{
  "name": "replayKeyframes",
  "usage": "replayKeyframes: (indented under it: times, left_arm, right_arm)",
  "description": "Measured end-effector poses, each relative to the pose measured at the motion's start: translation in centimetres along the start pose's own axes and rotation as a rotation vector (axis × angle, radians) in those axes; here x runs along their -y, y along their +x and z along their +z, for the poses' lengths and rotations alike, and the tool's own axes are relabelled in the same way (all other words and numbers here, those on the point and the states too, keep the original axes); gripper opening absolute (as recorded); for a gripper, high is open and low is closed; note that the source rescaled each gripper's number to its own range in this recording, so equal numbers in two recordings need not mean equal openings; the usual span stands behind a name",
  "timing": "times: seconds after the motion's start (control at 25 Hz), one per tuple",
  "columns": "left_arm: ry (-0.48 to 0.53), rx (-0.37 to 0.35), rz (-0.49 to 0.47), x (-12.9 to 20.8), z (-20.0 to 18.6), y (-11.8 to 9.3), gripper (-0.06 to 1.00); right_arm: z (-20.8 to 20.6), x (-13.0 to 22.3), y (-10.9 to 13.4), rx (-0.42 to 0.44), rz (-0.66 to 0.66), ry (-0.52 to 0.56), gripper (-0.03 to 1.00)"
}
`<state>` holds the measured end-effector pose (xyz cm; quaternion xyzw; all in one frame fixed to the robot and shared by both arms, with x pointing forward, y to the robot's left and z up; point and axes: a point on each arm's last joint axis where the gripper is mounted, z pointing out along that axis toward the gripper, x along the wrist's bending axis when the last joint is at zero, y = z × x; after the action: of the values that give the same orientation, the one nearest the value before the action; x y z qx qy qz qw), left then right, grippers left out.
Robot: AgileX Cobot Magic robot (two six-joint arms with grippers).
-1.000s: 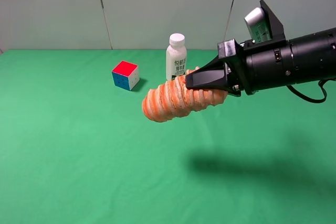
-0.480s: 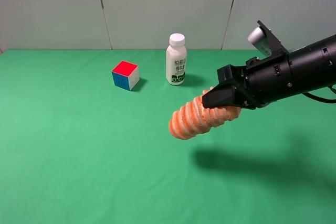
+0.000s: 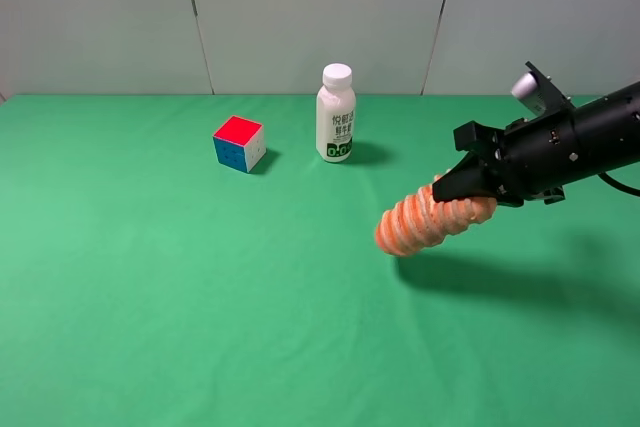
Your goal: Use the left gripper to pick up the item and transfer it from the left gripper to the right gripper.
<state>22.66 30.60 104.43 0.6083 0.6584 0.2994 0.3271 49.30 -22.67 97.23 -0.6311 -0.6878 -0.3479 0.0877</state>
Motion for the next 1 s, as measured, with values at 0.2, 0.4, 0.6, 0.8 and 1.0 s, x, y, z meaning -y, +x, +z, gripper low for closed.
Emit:
replayKeyframes:
  times: [0.2,0.4,0.6,0.8,1.0]
  left_arm:
    - [-0.023,0.003,-0.001,0.2,-0.3,0.0,0.88]
    - [-0.023,0.003,-0.001,0.3,-0.3,0.0,0.88]
    - [-0.023,0.003,-0.001,0.3,-0.3,0.0,0.88]
    - [-0.023,0.003,-0.001,0.3,-0.3,0.0,0.88]
    - [-0.023,0.003,-0.001,0.3,-0.3,0.0,0.88]
  right_arm:
    - [0.3,-2.9,-1.4,0.003,-0.021,-0.005,0.00]
    - [0.7,-4.9,-2.6,0.011,-0.025,-0.003,0.00]
    - [1.0,-6.3,-3.9,0.031,-0.021,-0.010,0.00]
    - [0.9,-6.7,-5.5,0.054,0.007,-0.013,0.00]
    - [1.3,-6.6,-7.4,0.100,0.021,0.006,0.00]
